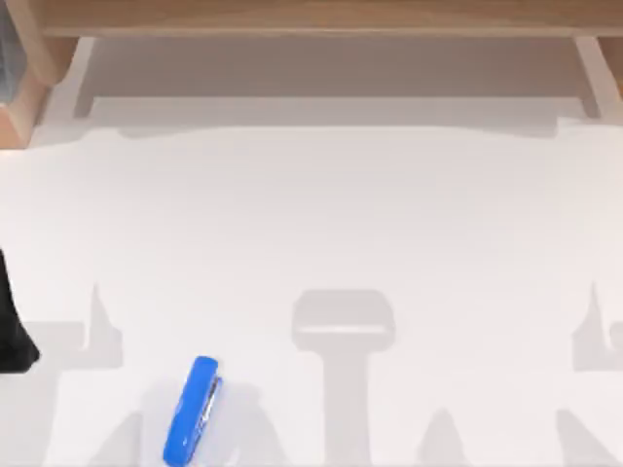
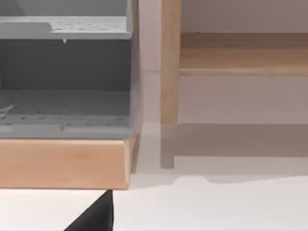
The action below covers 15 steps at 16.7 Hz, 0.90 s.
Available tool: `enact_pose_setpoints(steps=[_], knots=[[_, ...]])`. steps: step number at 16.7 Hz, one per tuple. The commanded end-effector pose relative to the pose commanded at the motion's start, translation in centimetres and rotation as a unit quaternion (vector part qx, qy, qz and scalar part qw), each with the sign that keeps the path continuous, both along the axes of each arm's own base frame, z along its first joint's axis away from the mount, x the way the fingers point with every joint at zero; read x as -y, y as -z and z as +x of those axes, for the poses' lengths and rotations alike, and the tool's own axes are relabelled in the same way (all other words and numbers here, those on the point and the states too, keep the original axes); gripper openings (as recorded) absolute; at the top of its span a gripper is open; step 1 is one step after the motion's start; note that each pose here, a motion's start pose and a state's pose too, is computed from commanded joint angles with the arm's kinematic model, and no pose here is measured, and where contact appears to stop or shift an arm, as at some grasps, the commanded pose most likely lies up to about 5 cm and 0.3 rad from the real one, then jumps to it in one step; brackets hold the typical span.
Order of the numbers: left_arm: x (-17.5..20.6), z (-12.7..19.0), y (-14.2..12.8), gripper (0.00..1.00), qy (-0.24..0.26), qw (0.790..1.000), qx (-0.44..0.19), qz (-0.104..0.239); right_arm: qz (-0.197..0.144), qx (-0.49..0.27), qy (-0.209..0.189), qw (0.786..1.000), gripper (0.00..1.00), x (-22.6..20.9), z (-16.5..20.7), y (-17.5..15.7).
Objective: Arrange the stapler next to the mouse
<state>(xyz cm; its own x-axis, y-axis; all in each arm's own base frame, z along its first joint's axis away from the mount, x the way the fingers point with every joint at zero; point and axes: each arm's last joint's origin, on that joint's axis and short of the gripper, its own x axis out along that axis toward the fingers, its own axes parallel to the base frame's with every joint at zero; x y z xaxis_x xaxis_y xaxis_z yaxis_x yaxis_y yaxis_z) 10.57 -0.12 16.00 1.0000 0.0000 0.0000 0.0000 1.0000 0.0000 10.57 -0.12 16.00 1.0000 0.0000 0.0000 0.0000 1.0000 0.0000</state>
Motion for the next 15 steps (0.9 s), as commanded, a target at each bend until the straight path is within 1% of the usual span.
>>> enact_pose_setpoints(steps=[3,5,7,9,11,12,13,15], knots=[[0.1,0.0,-0.1,1.0,0.004,1.0,-0.006,-0.002,0.0,0.0,0.0,1.0,1.0,0.0,0.0,0.0],[0.4,0.1,-0.8,1.0,0.019,0.999,-0.031,-0.011,0.0,0.0,0.0,1.0,1.0,0.0,0.0,0.0],[0.9,0.4,-1.7,1.0,0.041,0.996,-0.077,-0.023,0.0,0.0,0.0,1.0,1.0,0.0,0.0,0.0],[1.7,1.1,-2.7,1.0,0.066,0.987,-0.144,-0.034,0.0,0.0,0.0,1.0,1.0,0.0,0.0,0.0],[2.8,2.2,-3.4,1.0,0.091,0.968,-0.232,-0.039,0.0,0.0,0.0,1.0,1.0,0.0,0.0,0.0],[3.5,2.9,-3.6,1.0,0.101,0.954,-0.28,-0.038,0.0,0.0,0.0,1.0,1.0,0.0,0.0,0.0],[4.3,3.7,-3.7,1.0,0.109,0.937,-0.33,-0.034,0.0,0.0,0.0,1.0,1.0,0.0,0.0,0.0],[6.2,5.4,-3.4,1.0,0.119,0.895,-0.429,-0.018,0.0,0.0,0.0,1.0,1.0,0.0,0.0,0.0]])
